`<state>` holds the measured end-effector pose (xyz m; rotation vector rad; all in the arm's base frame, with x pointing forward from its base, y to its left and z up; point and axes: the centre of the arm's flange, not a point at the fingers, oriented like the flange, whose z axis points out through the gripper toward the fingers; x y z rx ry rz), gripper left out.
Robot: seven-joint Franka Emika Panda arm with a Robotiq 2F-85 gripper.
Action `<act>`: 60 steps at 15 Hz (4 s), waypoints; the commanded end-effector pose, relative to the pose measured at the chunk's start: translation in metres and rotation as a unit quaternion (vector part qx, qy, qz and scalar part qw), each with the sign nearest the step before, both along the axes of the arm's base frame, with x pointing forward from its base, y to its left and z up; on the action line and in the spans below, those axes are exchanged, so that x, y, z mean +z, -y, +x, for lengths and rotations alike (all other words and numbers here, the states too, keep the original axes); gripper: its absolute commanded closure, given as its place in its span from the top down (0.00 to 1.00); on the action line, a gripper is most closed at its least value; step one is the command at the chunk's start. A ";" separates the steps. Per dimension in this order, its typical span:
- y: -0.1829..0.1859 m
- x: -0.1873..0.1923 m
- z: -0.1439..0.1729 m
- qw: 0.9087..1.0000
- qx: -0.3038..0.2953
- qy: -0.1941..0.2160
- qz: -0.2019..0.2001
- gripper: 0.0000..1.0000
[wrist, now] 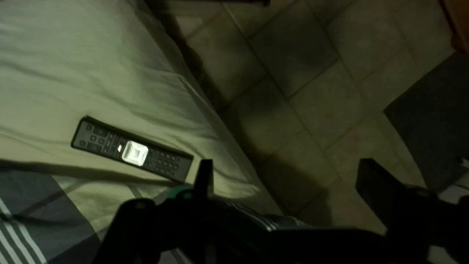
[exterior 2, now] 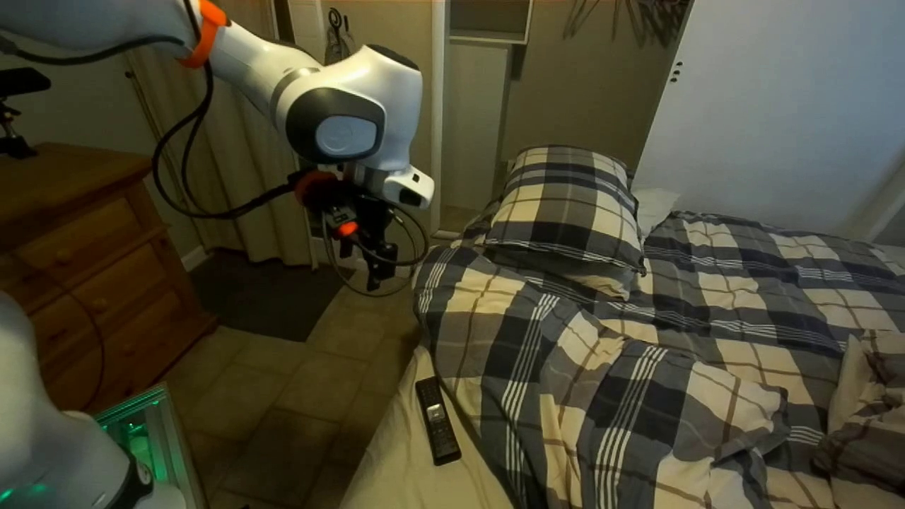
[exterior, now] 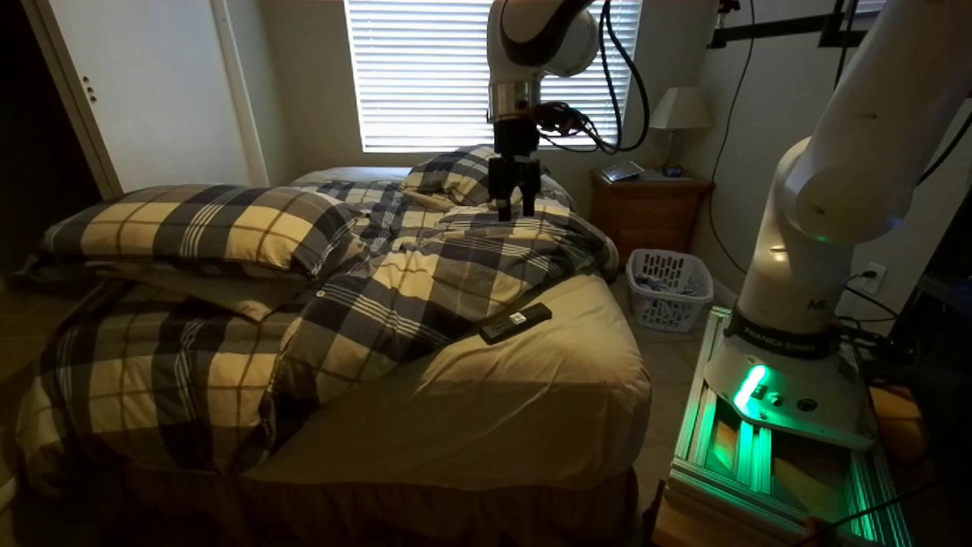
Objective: Clover the corner of the bed with the blanket and move the remote controller out of the water
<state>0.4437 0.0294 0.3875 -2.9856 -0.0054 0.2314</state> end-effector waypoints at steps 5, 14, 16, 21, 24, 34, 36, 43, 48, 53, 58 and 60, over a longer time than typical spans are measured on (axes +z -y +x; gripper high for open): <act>0.031 -0.069 0.016 0.981 0.118 -0.134 -0.079 1.00; 0.030 -0.093 0.010 0.975 0.149 -0.147 -0.068 1.00; 0.030 -0.092 0.010 0.975 0.150 -0.147 -0.068 1.00; 0.029 -0.092 0.010 0.975 0.150 -0.146 -0.068 1.00; 0.029 -0.092 0.010 0.975 0.150 -0.146 -0.068 1.00; 0.028 -0.098 0.005 0.976 0.153 -0.132 -0.086 1.00; 0.025 -0.107 -0.005 0.973 0.161 -0.113 -0.123 1.00; 0.024 -0.136 -0.020 0.960 0.222 -0.003 -0.173 1.00; 0.047 -0.155 -0.012 0.961 0.212 0.085 -0.154 1.00; 0.036 -0.148 -0.007 0.962 0.215 0.066 -0.153 1.00; 0.046 -0.164 0.001 0.952 0.269 0.045 -0.140 1.00; 0.054 -0.177 0.000 0.940 0.308 0.030 -0.143 1.00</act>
